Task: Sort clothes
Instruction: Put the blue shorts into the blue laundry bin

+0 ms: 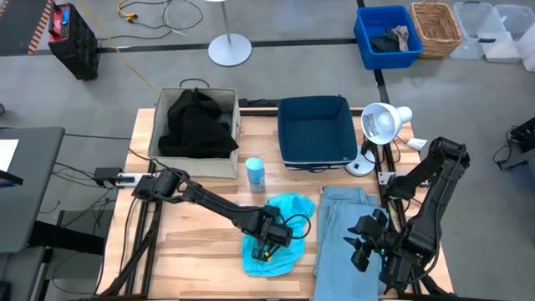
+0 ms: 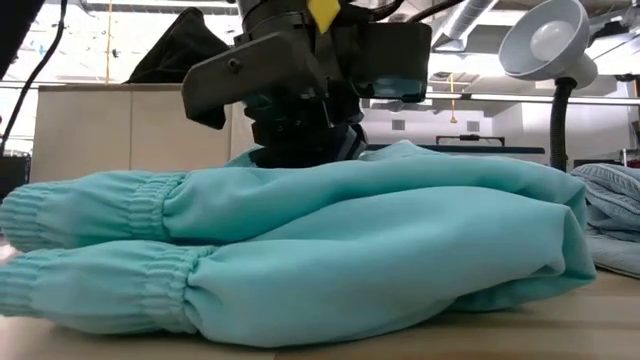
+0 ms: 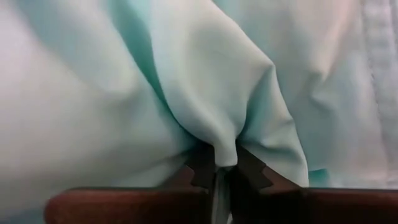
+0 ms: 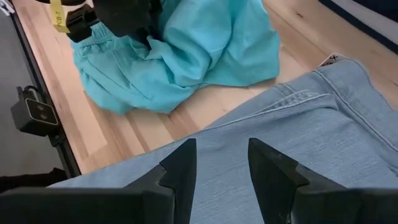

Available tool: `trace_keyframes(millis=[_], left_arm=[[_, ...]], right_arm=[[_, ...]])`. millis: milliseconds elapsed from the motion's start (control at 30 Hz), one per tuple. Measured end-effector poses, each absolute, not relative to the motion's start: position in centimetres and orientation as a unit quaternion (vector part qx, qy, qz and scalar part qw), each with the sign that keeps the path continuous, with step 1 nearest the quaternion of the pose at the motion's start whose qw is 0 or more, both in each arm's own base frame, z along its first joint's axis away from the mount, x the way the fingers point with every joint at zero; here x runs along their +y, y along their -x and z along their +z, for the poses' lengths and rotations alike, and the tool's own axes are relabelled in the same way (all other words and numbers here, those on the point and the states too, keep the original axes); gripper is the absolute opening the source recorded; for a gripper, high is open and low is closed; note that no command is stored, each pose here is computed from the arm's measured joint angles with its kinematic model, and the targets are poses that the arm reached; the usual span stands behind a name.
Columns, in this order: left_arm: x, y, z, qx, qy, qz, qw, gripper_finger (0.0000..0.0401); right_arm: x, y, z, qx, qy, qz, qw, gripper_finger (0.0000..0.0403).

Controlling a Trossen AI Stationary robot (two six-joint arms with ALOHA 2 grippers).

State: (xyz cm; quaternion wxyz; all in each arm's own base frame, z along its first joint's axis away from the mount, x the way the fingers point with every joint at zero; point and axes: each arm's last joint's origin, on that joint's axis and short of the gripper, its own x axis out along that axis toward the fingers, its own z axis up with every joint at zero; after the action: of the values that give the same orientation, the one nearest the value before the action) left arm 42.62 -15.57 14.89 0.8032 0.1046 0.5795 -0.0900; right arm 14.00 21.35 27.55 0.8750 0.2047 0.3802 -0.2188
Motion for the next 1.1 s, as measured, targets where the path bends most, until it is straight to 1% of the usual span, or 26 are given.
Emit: trace_keyframes(millis=[100,200,500,700,800,933,1100], left_arm=[[-15.6,-42.7,16.1,0.554,-0.118,-0.107,0.817,0.0013],[-15.3,-42.8,18.4,0.518,-0.119,-0.117,0.839,0.0012],[-12.6,-42.1,27.9,0.370,-0.093,-0.099,0.919,0.0012],[-9.4,-40.5,35.0,0.244,-0.062,-0.065,0.966,0.0012],[-7.8,-39.6,38.3,0.165,-0.046,-0.049,0.984,0.0012],[-5.3,-38.4,42.1,0.061,-0.034,-0.019,0.997,0.0012],[-1.9,-37.8,44.6,-0.023,-0.025,0.028,0.999,0.0012]], right_arm=[[21.3,-14.0,27.6,0.381,-0.203,-0.219,0.875,0.0159],[21.3,-13.9,27.6,0.381,-0.201,-0.220,0.875,0.0159],[21.3,-13.9,27.6,0.383,-0.193,-0.218,0.877,0.0159],[21.2,-13.9,27.6,0.384,-0.189,-0.219,0.877,0.0159],[21.2,-13.9,27.6,0.383,-0.189,-0.219,0.877,0.0159],[21.2,-13.9,27.6,0.382,-0.190,-0.219,0.877,0.0159],[21.1,-14.4,27.6,0.375,-0.200,-0.223,0.877,0.0159]])
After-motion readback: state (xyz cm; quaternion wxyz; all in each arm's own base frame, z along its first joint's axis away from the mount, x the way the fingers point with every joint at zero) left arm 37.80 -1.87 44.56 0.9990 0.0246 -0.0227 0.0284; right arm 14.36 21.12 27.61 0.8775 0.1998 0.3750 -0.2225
